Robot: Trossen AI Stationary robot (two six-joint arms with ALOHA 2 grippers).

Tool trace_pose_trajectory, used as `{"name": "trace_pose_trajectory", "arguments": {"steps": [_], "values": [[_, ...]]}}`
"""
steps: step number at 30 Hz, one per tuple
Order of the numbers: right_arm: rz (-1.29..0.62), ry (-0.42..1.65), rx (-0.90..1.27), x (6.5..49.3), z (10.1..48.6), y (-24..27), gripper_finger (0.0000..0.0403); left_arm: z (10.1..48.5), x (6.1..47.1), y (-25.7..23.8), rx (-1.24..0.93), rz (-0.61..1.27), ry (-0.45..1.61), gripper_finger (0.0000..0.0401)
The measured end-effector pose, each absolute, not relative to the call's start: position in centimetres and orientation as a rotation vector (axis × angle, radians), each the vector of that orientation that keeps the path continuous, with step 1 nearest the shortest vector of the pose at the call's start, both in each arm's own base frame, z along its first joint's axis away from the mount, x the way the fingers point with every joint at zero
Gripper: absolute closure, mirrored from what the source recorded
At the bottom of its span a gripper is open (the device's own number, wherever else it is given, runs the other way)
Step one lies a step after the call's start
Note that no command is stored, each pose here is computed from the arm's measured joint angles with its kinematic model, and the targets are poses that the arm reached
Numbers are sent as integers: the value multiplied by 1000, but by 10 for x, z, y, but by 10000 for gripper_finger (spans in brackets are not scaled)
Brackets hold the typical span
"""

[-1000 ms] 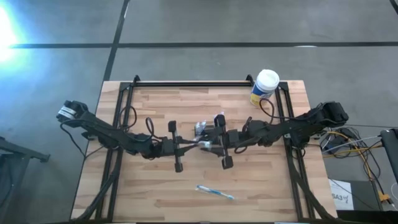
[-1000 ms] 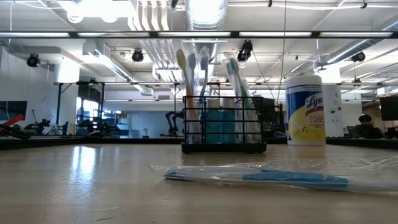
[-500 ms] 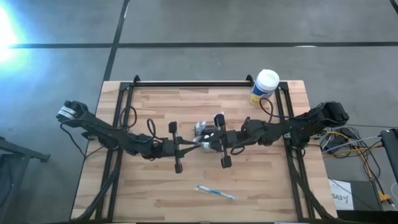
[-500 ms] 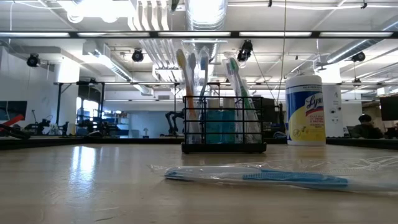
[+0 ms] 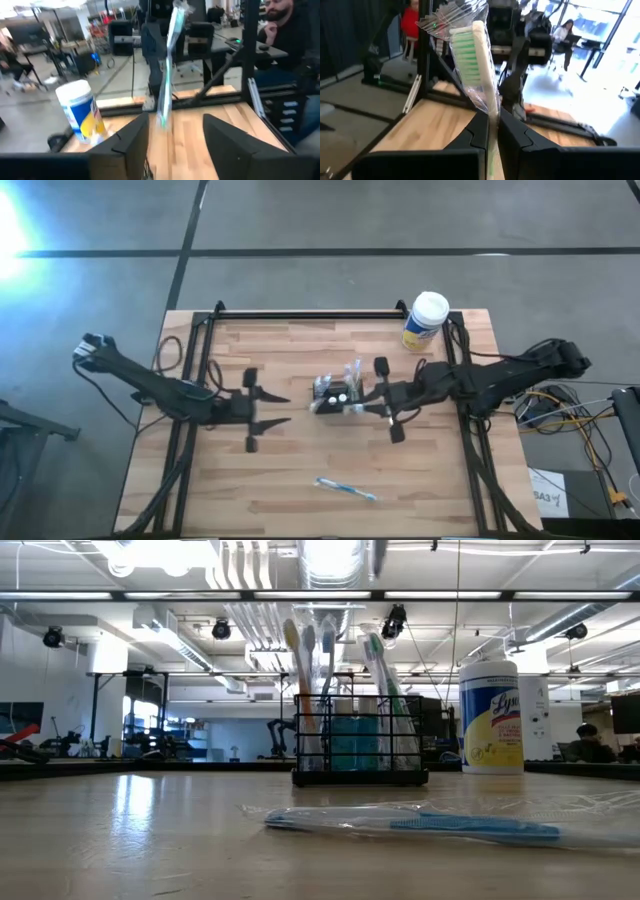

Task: Pick & Place toothbrushing station
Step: Put the green toothbrush into the wire organizer

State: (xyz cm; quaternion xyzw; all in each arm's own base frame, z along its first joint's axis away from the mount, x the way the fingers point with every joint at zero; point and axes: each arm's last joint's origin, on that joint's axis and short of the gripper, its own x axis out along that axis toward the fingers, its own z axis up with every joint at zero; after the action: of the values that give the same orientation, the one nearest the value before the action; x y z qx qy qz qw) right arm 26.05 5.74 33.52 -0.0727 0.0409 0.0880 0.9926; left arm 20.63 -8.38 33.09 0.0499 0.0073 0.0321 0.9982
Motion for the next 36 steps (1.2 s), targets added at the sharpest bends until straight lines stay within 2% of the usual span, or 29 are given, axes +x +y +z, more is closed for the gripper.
{"name": "trace_pose_trajectory", "arguments": {"steps": [3, 7, 8, 13, 20, 28, 36], "values": [[177, 117, -150, 249, 331, 55, 389, 333, 186, -76, 77, 57, 25, 259], [168, 109, -169, 237, 322, 49, 389, 332, 161, -65, 55, 51, -16, 373], [161, 109, -164, 233, 319, 47, 389, 330, 156, -63, 53, 50, -19, 386], [121, 113, -125, 221, 303, 32, 389, 320, 130, -50, 40, 44, -23, 396], [76, 75, -77, 226, 282, 13, 389, 317, 105, -37, 38, 43, 7, 398], [37, 171, -73, 240, 256, 5, 390, 320, 98, -34, 47, 46, -19, 399], [-9, 147, -59, 236, 238, -3, 390, 319, 99, -34, 45, 44, -12, 398]]}}
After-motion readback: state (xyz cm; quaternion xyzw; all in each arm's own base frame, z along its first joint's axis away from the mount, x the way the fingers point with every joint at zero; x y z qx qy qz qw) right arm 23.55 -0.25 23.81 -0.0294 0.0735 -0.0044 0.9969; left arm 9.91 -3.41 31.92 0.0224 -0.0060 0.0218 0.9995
